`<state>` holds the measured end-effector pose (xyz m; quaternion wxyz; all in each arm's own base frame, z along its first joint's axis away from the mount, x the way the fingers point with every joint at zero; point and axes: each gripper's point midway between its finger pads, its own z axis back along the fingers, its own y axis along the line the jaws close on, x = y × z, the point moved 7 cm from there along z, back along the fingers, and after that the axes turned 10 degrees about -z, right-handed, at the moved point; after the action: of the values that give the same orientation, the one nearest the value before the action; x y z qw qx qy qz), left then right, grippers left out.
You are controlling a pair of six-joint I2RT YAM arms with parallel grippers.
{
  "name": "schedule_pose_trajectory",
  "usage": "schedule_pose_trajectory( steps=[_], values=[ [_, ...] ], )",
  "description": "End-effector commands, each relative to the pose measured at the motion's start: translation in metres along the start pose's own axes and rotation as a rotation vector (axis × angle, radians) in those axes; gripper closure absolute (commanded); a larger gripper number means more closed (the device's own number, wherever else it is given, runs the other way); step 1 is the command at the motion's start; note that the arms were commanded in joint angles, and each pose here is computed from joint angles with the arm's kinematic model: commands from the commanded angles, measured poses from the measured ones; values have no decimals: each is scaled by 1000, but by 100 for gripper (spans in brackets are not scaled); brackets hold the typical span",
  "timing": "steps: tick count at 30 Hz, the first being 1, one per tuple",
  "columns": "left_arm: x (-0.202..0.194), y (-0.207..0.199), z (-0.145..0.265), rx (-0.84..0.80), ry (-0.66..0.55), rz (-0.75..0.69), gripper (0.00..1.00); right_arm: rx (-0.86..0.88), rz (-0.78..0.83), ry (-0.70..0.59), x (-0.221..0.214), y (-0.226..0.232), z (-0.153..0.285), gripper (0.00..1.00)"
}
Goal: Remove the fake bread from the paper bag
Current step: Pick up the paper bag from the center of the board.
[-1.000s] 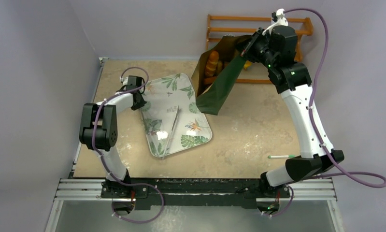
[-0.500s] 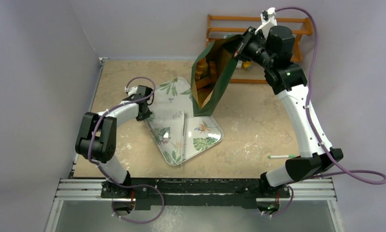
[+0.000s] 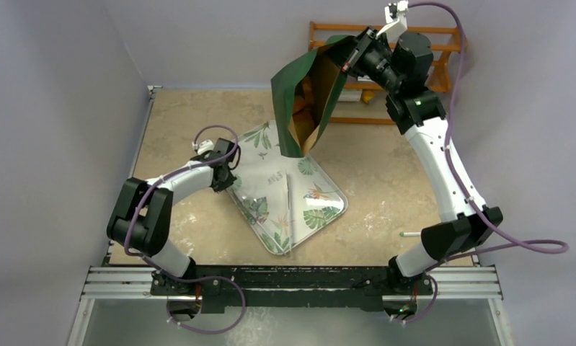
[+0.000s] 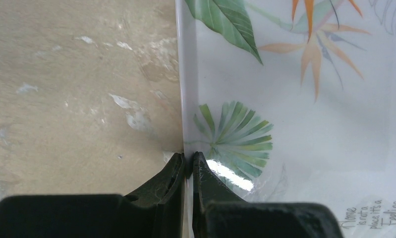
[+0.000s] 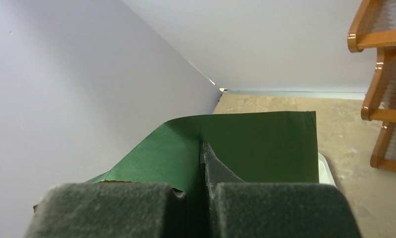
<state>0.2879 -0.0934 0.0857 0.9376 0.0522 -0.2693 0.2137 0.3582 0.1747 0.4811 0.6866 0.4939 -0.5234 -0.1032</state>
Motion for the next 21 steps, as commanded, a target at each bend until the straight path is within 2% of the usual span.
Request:
schedule_pose_trajectory(
  steps=[1, 10, 21],
  values=[
    [-12, -22, 17, -82, 1, 35, 100, 243, 19, -94, 24, 46, -3, 100],
    [-46, -78, 29, -158, 7, -2, 100, 296, 9, -101, 26, 39, -31, 100],
    [-64, -119, 41, -237, 0, 15, 100, 357, -3, -75, 27, 33, -64, 100]
  ],
)
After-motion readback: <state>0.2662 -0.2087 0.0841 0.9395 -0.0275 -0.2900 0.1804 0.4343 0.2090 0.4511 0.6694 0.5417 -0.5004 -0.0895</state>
